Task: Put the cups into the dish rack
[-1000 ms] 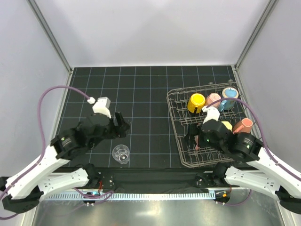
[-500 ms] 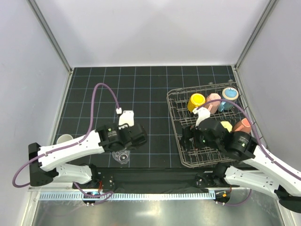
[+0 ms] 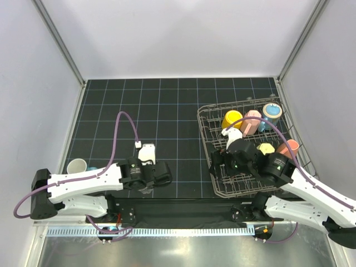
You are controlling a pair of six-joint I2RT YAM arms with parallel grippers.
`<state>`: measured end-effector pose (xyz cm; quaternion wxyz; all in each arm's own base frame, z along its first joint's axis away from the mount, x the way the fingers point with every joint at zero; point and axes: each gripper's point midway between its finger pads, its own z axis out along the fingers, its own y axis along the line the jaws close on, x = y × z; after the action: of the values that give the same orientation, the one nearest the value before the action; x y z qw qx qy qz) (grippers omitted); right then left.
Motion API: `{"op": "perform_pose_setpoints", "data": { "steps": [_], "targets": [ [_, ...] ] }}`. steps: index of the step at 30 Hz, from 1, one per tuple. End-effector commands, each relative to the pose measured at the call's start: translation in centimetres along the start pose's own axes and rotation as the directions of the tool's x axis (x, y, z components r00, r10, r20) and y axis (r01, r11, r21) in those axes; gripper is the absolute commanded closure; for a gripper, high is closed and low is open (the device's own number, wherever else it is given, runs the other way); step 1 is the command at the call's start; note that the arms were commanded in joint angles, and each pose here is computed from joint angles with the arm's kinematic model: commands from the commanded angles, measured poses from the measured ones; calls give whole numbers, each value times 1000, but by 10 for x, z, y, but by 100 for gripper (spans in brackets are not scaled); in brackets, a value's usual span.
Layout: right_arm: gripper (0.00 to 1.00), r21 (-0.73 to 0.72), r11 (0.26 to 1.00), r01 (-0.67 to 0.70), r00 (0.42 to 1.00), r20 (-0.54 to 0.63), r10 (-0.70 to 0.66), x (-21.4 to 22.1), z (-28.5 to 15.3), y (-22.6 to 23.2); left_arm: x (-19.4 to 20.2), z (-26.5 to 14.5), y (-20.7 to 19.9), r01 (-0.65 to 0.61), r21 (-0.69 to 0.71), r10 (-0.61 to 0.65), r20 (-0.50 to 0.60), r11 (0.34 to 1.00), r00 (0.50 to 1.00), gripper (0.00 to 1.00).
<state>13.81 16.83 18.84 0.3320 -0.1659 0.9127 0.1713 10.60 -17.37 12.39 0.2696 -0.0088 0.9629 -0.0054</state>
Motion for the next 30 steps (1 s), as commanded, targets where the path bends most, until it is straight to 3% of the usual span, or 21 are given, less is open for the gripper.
{"op": "perform_pose_setpoints", "data": {
  "steps": [1,11,16,19,24,25,28,30],
  "targets": [
    [8,-14,999,-34,999,29,34,-2,0,3,-5,3,-7,42,33,-43,35,999,998,50],
    [8,-14,1000,-16,1000,-23,15,-5,10,12,14,31,3,24,20,-25,38,1000,999,50],
    [9,-39,997,-61,997,-47,59,0,16,20,11,33,8,22,31,-24,69,999,997,58],
    [9,-33,996,-83,995,-51,82,3,17,19,14,36,8,28,60,-32,66,998,997,70],
    [9,-20,995,-96,995,-28,95,-1,16,17,27,43,3,-5,72,3,23,997,1000,72],
    [9,-20,995,-99,995,-26,98,-2,16,17,28,44,3,-12,69,11,17,998,1000,74],
    [9,-20,995,-96,995,-26,95,-4,16,18,29,44,3,-17,69,16,14,997,1000,96],
    [9,-19,995,-93,995,-25,92,-7,16,19,24,39,0,0,94,-2,27,996,1000,100]
  ]
}}
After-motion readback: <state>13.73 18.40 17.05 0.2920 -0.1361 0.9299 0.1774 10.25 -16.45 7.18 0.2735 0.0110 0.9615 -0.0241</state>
